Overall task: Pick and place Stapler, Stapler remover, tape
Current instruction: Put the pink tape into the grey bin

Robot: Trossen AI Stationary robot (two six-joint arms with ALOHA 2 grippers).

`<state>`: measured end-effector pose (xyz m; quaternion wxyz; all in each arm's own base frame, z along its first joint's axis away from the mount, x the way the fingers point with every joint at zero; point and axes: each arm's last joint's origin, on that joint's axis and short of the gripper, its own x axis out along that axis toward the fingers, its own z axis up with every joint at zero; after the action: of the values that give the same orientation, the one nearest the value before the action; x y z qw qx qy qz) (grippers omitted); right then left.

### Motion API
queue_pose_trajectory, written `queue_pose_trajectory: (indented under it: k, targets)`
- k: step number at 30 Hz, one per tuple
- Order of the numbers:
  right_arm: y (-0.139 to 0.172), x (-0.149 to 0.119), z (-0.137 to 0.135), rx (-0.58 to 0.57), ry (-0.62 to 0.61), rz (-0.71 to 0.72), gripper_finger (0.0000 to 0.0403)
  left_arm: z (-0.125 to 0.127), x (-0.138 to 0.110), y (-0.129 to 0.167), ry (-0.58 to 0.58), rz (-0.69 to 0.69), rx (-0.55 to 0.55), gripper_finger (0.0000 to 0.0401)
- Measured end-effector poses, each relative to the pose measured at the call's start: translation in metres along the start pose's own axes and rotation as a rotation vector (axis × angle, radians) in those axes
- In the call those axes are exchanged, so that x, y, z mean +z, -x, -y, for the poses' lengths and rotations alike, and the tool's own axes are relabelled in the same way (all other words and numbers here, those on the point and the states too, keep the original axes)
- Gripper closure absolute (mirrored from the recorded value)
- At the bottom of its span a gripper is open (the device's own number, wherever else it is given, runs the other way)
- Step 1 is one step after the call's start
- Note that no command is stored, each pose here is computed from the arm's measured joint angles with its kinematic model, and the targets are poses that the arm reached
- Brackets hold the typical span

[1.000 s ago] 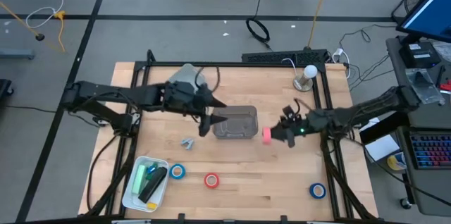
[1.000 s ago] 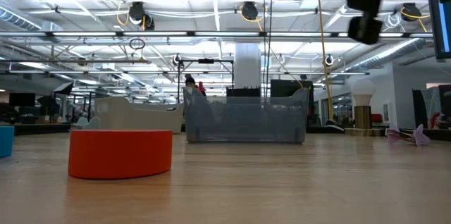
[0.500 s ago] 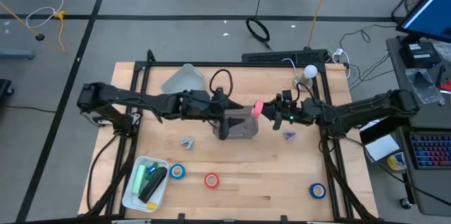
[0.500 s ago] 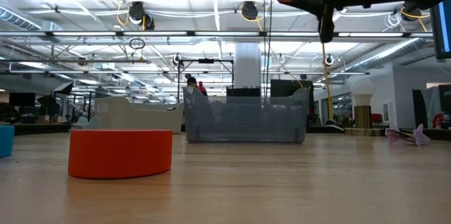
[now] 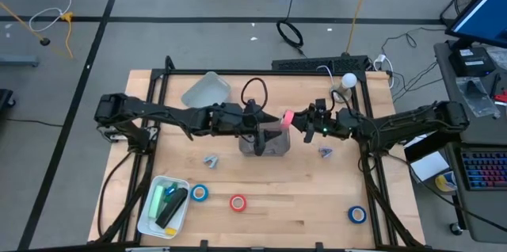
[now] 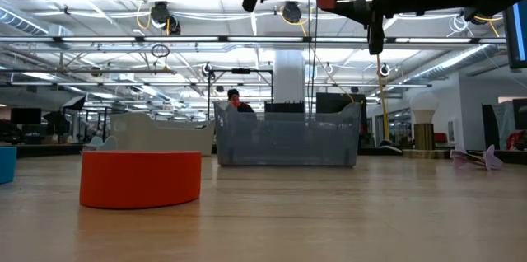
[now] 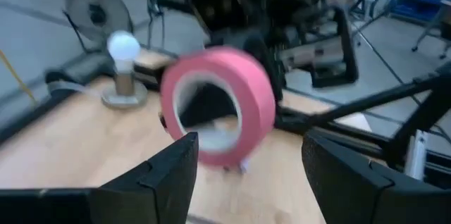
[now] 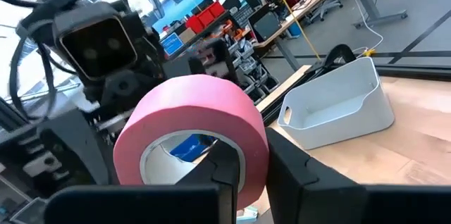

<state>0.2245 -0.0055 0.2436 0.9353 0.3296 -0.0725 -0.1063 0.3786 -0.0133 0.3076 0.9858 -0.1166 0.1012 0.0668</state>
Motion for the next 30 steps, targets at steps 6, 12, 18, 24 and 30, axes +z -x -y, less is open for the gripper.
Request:
queue_pose_trajectory:
  k: [6, 12, 18, 24, 30]
  targets:
    - [-0.004, 0.003, -0.004, 0.009, 0.027, -0.019, 0.0371, -0.004, -0.003, -0.008, 0.026, 0.011, -0.031, 0.0148]
    - [-0.008, 0.002, 0.002, -0.023, 0.02, -0.036, 0.0371, -0.005, -0.004, -0.011, 0.048, 0.014, -0.063, 0.0148]
    - [-0.015, -0.002, 0.006, 0.02, -0.015, -0.065, 0.0371, -0.005, -0.003, -0.011, 0.048, 0.019, -0.088, 0.0148]
    - [-0.026, -0.002, 0.003, 0.062, -0.018, -0.095, 0.0371, -0.004, -0.003, -0.011, 0.07, 0.004, -0.123, 0.018]
    - [-0.029, -0.004, 0.002, 0.07, -0.009, -0.118, 0.0371, -0.004, -0.007, -0.011, 0.09, -0.051, -0.152, 0.031]
